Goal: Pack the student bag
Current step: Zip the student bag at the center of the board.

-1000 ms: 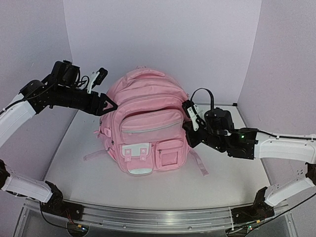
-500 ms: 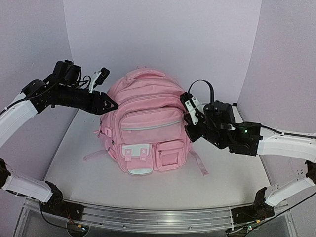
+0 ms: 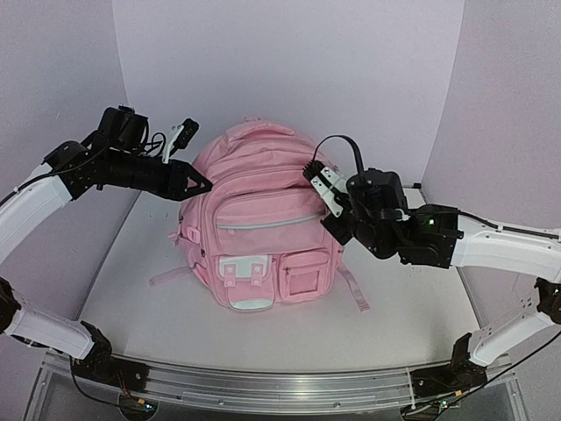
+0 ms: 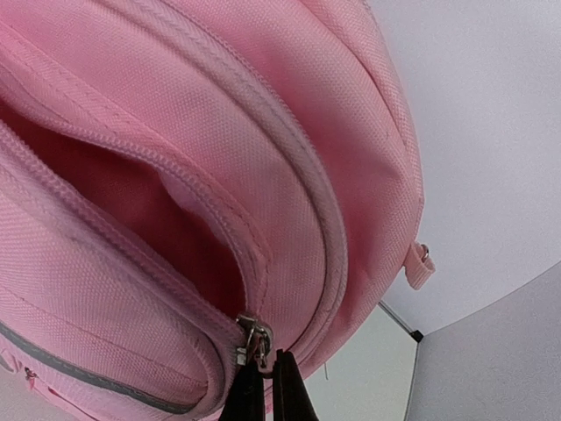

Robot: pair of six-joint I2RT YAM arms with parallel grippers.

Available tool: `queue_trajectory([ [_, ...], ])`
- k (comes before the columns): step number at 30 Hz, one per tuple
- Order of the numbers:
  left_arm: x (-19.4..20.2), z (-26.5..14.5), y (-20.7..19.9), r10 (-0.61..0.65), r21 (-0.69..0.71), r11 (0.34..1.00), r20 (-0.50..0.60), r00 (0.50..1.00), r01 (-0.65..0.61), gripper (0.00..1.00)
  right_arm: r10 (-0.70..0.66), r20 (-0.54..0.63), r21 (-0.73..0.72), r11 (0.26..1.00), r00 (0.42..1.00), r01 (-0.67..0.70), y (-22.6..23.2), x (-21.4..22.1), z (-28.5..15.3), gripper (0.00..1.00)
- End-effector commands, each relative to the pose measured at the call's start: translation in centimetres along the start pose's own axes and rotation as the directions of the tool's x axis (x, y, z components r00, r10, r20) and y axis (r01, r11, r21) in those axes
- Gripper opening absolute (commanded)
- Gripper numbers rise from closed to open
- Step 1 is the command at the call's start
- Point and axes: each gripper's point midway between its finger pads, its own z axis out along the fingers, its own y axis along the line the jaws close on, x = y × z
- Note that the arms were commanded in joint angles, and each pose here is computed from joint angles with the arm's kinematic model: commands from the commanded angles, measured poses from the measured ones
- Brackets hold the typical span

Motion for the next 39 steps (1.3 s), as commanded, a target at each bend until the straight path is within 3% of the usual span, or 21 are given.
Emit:
queue_trajectory([
  [1,-0.2,0.6,-0.6,0.012,0.042,0.999,0.001,1.0,-0.012,0.21,0.056,0.156,0.065,0.996,0.986,-0.067,-3.4,-6.3,-2.0,0.0],
  [17,-0.8,0.7,-0.9,0.026,0.056,0.998,0.02,0.999,-0.027,0.14,-0.213,0.191,0.128,0.973,0.958,0.191,-2.3,-12.1,-2.1,0.0],
  [24,-1.1,0.5,-1.0,0.027,0.057,0.998,0.03,0.999,-0.029,0.13,-0.245,0.246,0.138,0.966,0.938,0.216,-1.9,-14.5,-2.2,0.0],
  [28,-1.2,0.1,-1.0,0.031,0.046,0.998,0.039,0.999,-0.032,0.13,-0.129,0.336,0.08,0.991,0.933,0.108,-2.5,-16.0,-3.6,0.3],
  [33,-0.9,0.1,-0.7,0.029,0.03,0.999,0.034,0.999,-0.03,0.13,0.124,0.391,-0.013,0.991,0.912,-0.13,-4.9,-15.7,-6.2,0.52],
  [39,-0.7,-0.1,-0.3,0.026,0.011,1.0,0.038,0.999,-0.026,0.13,0.407,0.308,-0.02,0.907,0.86,-0.422,-6.6,-12.2,-6.3,0.66],
])
